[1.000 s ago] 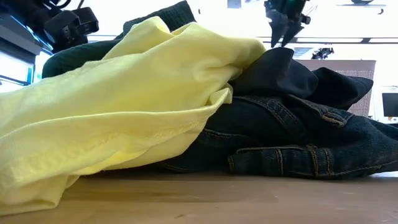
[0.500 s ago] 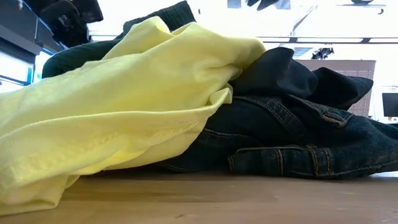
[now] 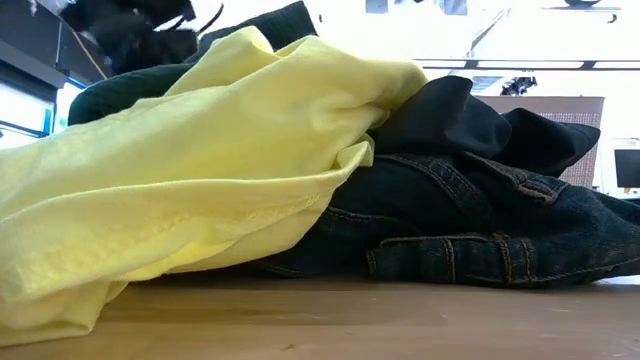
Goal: Sort clothes
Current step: Put the pink underwear into the white laundry bin
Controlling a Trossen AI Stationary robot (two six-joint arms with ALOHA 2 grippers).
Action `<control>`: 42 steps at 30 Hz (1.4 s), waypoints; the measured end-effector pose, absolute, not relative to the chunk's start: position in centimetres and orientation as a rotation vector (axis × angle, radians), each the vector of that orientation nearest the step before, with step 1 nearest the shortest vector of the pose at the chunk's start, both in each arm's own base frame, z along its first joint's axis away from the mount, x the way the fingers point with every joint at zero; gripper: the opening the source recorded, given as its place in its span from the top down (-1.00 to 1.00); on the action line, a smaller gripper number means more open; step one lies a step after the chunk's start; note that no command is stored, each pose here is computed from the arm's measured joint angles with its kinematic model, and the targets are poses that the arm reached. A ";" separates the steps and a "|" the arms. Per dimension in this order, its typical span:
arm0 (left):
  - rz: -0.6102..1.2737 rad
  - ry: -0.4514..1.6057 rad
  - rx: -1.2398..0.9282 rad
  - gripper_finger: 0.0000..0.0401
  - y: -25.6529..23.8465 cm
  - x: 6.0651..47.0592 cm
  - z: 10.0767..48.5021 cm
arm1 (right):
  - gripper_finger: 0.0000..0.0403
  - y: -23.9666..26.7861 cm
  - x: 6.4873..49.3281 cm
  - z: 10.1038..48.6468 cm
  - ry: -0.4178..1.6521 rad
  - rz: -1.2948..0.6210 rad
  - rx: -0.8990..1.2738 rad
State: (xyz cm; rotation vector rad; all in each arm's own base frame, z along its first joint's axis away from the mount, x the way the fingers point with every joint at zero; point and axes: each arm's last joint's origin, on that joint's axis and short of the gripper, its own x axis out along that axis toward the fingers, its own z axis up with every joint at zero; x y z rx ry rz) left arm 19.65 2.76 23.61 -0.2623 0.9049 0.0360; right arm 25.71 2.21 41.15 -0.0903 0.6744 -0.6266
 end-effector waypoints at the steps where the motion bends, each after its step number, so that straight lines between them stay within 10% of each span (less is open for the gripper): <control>1: -0.017 0.844 -0.261 -0.06 2.4 20.6 23.8 | -0.39 2.2 25.7 41.2 0.674 -0.633 -0.093; 11: -0.253 0.409 -0.240 -0.06 -1.5 29.0 22.6 | -0.39 2.2 25.7 41.2 0.666 -0.645 -0.076; 18: -0.318 0.621 -0.191 -0.05 -3.4 31.4 22.6 | -0.39 2.2 25.7 41.2 0.666 -0.645 -0.076; 30: 0.040 1.102 0.128 0.01 -3.8 25.0 29.0 | -0.39 2.2 25.8 41.1 0.667 -0.646 -0.074; 42: 0.232 1.052 -0.076 0.01 0.2 20.2 22.4 | -0.39 2.6 28.0 39.2 0.758 -0.622 -0.164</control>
